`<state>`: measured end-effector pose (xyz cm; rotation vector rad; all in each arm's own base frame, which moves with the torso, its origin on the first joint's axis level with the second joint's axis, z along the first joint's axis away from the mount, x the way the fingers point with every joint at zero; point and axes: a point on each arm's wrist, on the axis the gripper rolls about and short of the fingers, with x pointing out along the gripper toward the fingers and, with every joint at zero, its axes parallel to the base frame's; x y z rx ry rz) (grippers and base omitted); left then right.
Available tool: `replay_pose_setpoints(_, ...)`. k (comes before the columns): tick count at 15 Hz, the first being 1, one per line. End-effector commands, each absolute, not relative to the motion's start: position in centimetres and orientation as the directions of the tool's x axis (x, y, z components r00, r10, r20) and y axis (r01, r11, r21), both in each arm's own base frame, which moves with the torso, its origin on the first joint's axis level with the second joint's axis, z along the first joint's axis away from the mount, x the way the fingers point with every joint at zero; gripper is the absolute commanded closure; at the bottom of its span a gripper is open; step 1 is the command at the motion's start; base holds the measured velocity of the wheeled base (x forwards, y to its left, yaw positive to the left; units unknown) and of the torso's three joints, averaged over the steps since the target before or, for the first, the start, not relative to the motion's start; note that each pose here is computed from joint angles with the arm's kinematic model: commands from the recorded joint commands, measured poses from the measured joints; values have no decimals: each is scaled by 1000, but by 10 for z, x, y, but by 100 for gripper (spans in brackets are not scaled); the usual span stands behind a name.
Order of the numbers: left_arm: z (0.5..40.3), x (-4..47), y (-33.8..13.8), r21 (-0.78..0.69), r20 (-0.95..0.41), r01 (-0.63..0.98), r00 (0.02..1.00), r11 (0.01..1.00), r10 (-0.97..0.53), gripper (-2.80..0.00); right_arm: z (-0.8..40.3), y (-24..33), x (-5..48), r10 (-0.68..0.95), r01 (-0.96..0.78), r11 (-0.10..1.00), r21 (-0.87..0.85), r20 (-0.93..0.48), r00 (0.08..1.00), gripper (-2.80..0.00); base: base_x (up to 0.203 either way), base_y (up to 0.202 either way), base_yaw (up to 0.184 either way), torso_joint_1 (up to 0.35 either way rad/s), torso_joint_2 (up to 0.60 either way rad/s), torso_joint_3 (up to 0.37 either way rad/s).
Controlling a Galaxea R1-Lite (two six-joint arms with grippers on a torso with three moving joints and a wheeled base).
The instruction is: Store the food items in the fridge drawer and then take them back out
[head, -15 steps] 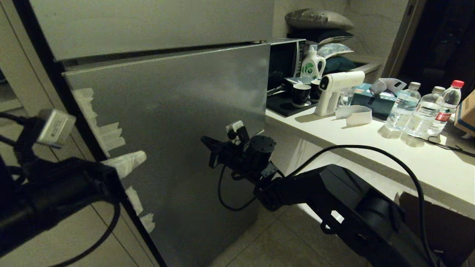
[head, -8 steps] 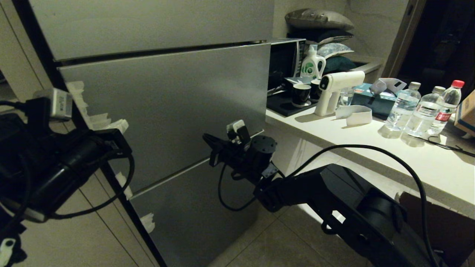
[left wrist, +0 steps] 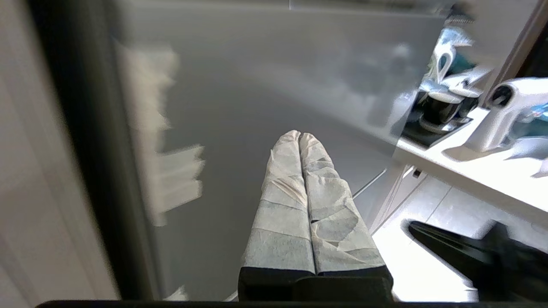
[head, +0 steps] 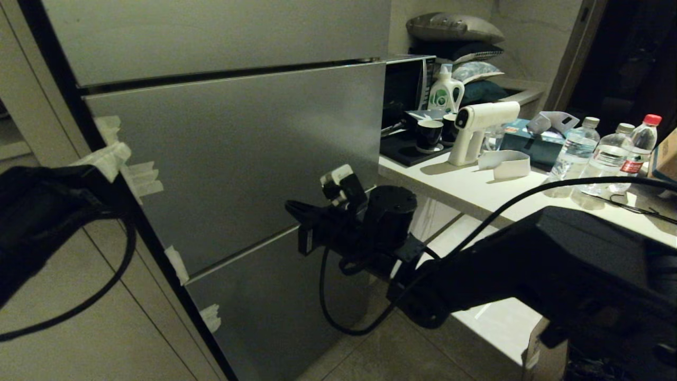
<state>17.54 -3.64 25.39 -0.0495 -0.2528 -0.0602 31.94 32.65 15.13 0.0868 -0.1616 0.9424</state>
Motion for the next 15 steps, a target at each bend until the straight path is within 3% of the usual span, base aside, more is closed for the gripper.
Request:
replay_pose_setpoints(1, 268, 112, -22, -45, 333, 71, 942, 996, -52, 0, 216, 283, 259, 777, -797, 604, -30, 246, 580, 0, 0, 0, 0, 0, 0, 0)
replay_pose_setpoints(5, 216, 37, -5, 17, 164, 65, 984, 998, -67, 0, 265, 195, 171, 678, -715, 699, -22, 338, 653, 0, 0, 0, 0, 0, 0, 0)
replay_pose_setpoints(8, 159, 10, 2, 60, -52, -8, 999, 998, 11, 0, 287, 123, 123, 523, -599, 800, 32, 451, 723, 0, 0, 0, 0, 0, 0, 0)
replay_pose_setpoints(10, 132, -3, 3, 63, -59, -98, 993, 993, 102, 0, 293, 70, 98, 370, -452, 890, 51, 497, 785, 0, 0, 0, 0, 0, 0, 0)
replay_pose_setpoints(12, 97, -6, 2, 86, -117, -95, 988, 992, 105, 0, 276, 14, 43, 156, -203, 978, 46, 489, 858, 0, 0, 0, 0, 0, 0, 0)
replay_pose_setpoints(15, 82, -11, 0, 82, -123, -4, 992, 997, 14, 0, 192, -6, -4, -18, 25, 999, -30, 208, 978, 0, 0, 0, 0, 0, 0, 0)
